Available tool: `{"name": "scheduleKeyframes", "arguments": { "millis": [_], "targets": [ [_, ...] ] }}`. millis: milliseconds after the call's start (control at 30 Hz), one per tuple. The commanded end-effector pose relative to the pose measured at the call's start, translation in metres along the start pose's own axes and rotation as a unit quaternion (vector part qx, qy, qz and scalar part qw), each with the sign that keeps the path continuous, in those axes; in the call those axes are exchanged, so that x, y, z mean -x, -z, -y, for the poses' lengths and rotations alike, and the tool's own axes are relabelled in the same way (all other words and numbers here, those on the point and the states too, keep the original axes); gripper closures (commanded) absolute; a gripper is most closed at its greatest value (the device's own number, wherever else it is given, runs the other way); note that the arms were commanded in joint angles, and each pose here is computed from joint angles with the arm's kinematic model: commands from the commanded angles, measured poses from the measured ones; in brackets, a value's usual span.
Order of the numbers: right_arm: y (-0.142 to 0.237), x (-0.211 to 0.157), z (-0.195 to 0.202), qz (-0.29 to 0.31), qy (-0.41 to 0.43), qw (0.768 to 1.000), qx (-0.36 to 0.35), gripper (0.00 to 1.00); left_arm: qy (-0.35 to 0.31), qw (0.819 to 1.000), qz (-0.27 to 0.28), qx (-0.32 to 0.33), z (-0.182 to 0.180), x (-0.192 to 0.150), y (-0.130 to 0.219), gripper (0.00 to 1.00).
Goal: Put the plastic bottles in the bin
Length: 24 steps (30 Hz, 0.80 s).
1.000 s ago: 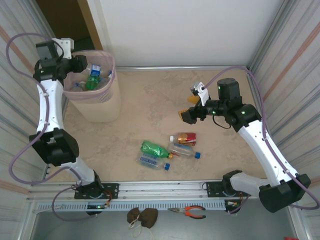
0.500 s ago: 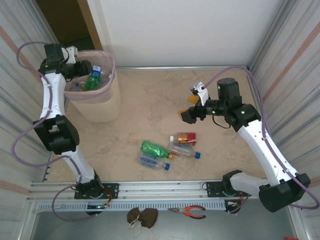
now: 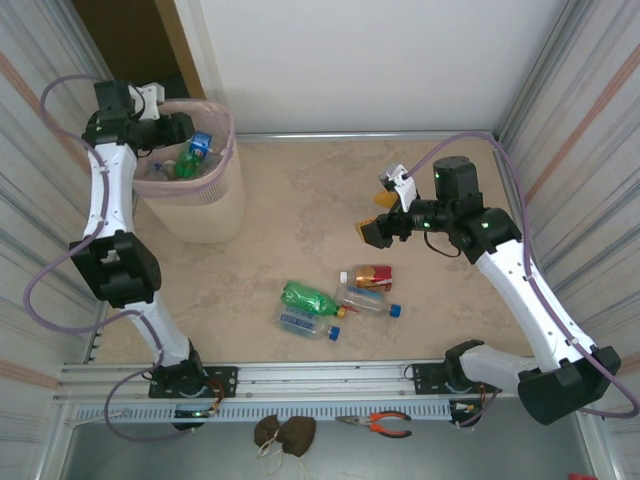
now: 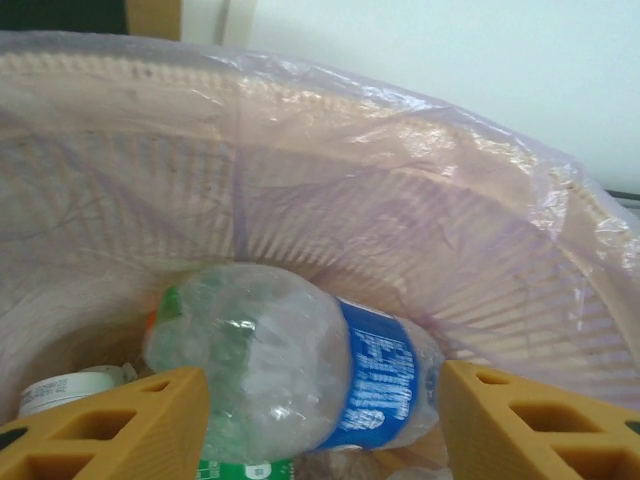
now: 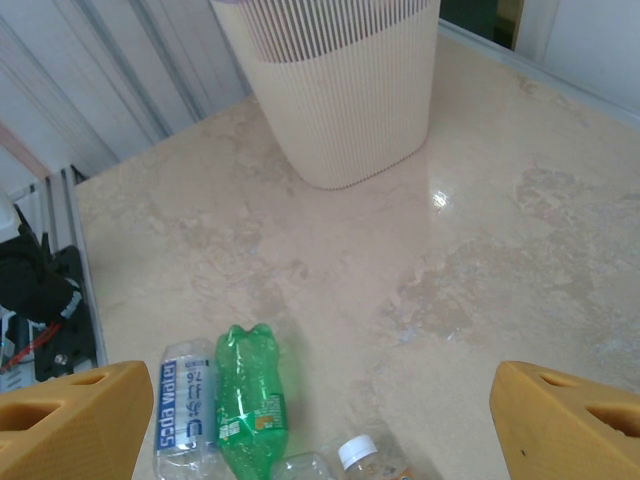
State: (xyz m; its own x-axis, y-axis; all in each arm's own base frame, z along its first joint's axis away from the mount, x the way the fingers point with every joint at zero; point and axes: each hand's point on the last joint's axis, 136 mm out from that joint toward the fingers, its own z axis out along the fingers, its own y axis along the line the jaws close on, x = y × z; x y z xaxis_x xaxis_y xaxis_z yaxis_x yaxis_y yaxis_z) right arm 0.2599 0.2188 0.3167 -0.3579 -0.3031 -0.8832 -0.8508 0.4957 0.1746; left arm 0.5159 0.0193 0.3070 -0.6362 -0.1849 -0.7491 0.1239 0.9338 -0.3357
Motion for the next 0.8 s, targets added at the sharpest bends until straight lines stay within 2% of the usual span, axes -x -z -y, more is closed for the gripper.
{"name": "scheduleKeyframes", "arguments": {
  "millis": [0, 200, 433, 767],
  "targets": [
    [0.002, -0.001, -0.005, 0.001, -0.006, 1.000, 0.005, 0.14, -0.015, 0.999, 0.002, -0.042, 0.032, 0.004, 0.003, 0.39],
    [0.003, -0.003, -0.005, 0.001, -0.005, 1.000, 0.003, 0.14, -0.026, 0.998, -0.003, -0.055, 0.051, 0.002, -0.004, 0.40],
    [0.004, -0.002, -0.005, 0.002, -0.005, 1.000, -0.001, 0.14, -0.022, 0.998, -0.010, -0.053, 0.054, -0.003, -0.009, 0.43],
    [-0.006, -0.029, 0.006, -0.048, -0.025, 0.998, -0.024, 0.14, -0.056, 0.996, 0.040, -0.063, 0.095, 0.011, 0.043, 0.43]
  ]
}}
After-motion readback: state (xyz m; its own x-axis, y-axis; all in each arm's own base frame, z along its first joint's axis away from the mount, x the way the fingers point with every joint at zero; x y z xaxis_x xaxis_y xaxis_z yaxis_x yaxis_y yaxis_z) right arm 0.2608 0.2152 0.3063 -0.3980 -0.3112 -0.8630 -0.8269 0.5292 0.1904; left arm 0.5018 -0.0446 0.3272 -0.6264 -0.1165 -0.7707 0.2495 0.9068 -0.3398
